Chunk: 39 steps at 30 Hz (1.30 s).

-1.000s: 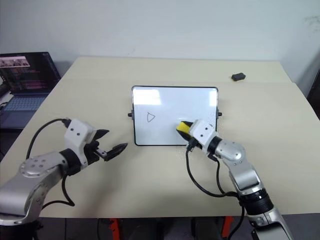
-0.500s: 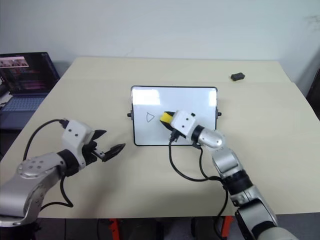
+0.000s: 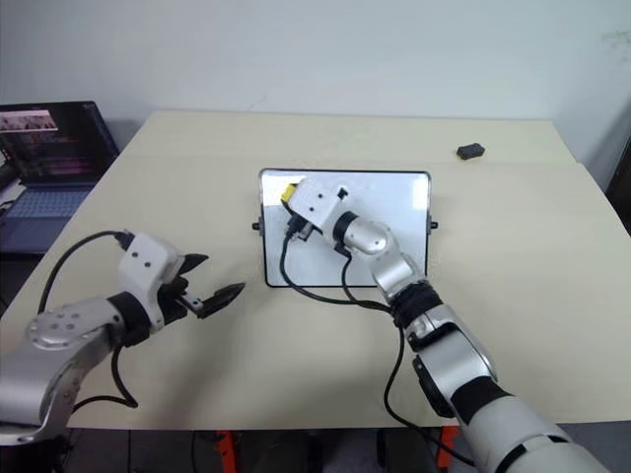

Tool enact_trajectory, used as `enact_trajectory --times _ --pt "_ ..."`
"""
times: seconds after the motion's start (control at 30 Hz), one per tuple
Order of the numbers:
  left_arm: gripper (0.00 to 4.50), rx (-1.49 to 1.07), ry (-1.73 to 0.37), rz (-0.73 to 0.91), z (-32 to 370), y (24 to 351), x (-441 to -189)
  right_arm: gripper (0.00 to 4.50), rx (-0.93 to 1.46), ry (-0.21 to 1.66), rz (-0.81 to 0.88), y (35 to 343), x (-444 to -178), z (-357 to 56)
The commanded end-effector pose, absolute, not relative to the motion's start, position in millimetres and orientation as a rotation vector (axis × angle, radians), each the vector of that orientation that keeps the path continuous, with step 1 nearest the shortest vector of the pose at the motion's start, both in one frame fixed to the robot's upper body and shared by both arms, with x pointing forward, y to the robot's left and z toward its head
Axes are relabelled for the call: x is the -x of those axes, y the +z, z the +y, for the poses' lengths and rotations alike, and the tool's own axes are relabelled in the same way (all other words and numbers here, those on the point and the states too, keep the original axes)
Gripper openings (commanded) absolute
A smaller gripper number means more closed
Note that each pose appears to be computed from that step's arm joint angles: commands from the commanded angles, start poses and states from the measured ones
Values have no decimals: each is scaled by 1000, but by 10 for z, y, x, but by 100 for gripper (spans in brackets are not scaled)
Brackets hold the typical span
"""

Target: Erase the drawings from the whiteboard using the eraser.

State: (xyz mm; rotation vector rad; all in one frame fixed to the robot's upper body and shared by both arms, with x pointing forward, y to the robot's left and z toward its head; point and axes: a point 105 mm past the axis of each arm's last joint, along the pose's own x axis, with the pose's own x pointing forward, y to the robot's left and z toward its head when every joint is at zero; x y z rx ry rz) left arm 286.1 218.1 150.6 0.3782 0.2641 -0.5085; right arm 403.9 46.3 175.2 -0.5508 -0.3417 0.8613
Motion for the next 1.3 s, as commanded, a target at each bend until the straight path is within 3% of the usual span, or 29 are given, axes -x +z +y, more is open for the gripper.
enact_trajectory --times 0.03,0.23,0.37,0.53,0.67,0.87,1.1,1.3 --pt "450 -425 -509 217 2169 1627 -2862 110 573 908 -322 1604 -3972 467" --pt "450 -414 -507 219 2170 1611 -2844 110 748 1072 -126 1123 -3800 359" --pt "450 -417 -506 219 2170 1605 -2852 110 790 1123 -84 1066 -3716 346" --pt "450 -416 -504 215 2171 1611 -2860 110 754 1012 -238 1486 -3825 436" --pt "450 -414 -504 215 2168 1610 -2850 110 636 884 -390 2005 -3923 517" --pt "450 -411 -503 215 2166 1616 -2839 110 607 797 -429 2154 -4034 554" --pt "450 -410 -502 215 2169 1621 -2835 110 728 998 -214 1481 -3890 603" --pt "450 -412 -504 212 2166 1631 -2839 110 797 1077 -100 1224 -3818 533"
